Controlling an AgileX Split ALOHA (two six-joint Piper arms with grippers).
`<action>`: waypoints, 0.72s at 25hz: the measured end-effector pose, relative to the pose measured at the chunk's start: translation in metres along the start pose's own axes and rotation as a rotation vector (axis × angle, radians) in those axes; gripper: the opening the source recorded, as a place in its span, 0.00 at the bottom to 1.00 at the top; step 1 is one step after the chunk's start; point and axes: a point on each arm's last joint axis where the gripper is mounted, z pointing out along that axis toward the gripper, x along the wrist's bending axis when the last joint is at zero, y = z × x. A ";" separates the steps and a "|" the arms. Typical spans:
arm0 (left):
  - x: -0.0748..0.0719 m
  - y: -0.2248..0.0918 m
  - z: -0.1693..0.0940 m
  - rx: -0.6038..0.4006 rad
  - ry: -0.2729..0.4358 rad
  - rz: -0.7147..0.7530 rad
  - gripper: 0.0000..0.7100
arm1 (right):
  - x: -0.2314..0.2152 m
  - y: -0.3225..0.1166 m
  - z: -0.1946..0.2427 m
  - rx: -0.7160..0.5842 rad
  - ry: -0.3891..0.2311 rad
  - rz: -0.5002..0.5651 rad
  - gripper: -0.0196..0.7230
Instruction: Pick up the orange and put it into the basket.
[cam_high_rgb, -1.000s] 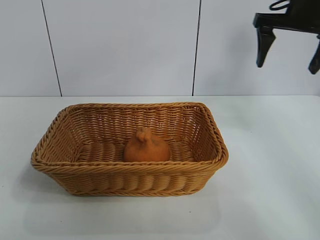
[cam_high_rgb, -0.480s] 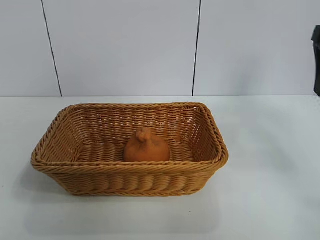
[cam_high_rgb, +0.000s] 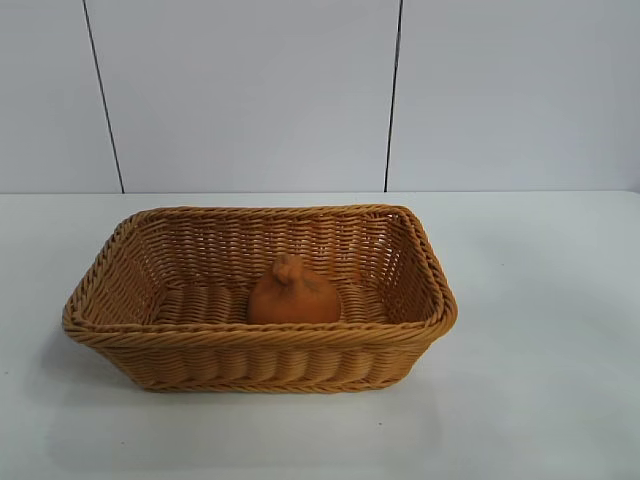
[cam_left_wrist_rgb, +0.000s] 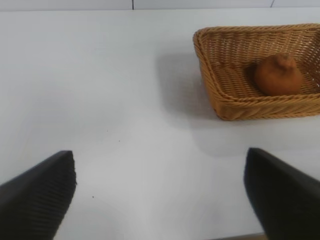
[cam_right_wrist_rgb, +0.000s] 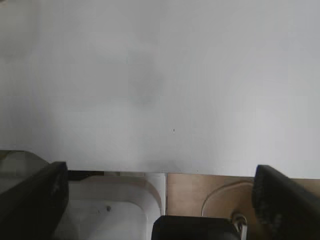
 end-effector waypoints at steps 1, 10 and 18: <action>0.000 0.000 0.000 0.001 0.000 0.000 0.91 | -0.001 -0.012 -0.005 -0.057 -0.007 -0.004 0.95; 0.000 0.000 0.000 0.001 0.000 0.000 0.91 | -0.005 -0.088 -0.042 -0.567 -0.004 -0.010 0.95; 0.000 0.000 0.000 0.001 0.000 0.000 0.91 | -0.006 -0.103 -0.050 -0.712 0.001 -0.009 0.95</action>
